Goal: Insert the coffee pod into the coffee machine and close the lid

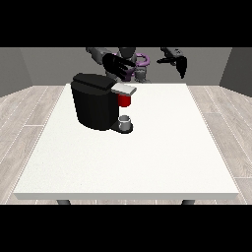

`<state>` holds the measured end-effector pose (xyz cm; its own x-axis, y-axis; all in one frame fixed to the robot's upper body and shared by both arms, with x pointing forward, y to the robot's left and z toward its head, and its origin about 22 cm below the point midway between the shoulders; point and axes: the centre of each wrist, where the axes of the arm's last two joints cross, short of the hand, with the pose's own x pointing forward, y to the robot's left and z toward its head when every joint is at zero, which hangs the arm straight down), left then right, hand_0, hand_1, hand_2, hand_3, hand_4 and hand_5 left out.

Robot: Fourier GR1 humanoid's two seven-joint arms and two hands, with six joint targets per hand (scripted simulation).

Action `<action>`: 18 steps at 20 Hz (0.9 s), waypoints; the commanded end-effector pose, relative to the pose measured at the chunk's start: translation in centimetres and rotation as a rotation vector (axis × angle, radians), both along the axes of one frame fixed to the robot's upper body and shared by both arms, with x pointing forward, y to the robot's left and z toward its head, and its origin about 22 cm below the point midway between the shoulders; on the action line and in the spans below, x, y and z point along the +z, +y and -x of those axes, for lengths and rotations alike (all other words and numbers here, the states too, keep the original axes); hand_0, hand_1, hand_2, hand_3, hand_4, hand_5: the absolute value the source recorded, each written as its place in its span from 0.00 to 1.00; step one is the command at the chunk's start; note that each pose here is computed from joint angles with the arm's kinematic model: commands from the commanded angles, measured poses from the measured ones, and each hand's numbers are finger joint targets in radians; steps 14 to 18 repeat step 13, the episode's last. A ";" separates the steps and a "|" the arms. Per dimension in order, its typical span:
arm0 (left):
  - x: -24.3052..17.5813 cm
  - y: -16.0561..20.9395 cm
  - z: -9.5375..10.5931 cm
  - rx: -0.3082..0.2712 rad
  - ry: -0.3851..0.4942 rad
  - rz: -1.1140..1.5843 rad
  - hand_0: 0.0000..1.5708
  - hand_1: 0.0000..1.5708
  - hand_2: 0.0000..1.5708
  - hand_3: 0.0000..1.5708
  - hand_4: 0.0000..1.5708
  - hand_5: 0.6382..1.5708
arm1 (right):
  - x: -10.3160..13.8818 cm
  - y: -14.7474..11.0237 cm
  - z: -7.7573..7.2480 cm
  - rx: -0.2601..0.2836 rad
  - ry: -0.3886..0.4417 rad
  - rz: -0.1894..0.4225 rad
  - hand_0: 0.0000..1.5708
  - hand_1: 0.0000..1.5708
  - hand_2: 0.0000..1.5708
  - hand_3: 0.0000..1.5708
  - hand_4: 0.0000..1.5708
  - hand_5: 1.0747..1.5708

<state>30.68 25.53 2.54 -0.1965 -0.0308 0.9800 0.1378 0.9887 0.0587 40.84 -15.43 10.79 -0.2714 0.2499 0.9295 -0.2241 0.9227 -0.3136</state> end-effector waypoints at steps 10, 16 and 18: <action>-4.8 0.7 2.3 0.098 0.092 0.024 0.00 0.00 0.00 0.00 0.12 1.00 | -5.1 2.5 5.2 0.191 0.053 -0.242 0.00 0.00 0.00 0.00 0.18 1.00; -5.6 2.4 3.7 0.133 0.138 0.031 0.00 0.00 0.00 0.00 0.12 1.00 | -10.5 0.8 8.8 0.122 0.132 -0.265 0.00 0.00 0.00 0.00 0.10 1.00; -5.6 2.4 3.7 0.133 0.138 0.031 0.00 0.00 0.00 0.00 0.12 1.00 | -10.5 0.8 8.8 0.122 0.132 -0.265 0.00 0.00 0.00 0.00 0.10 1.00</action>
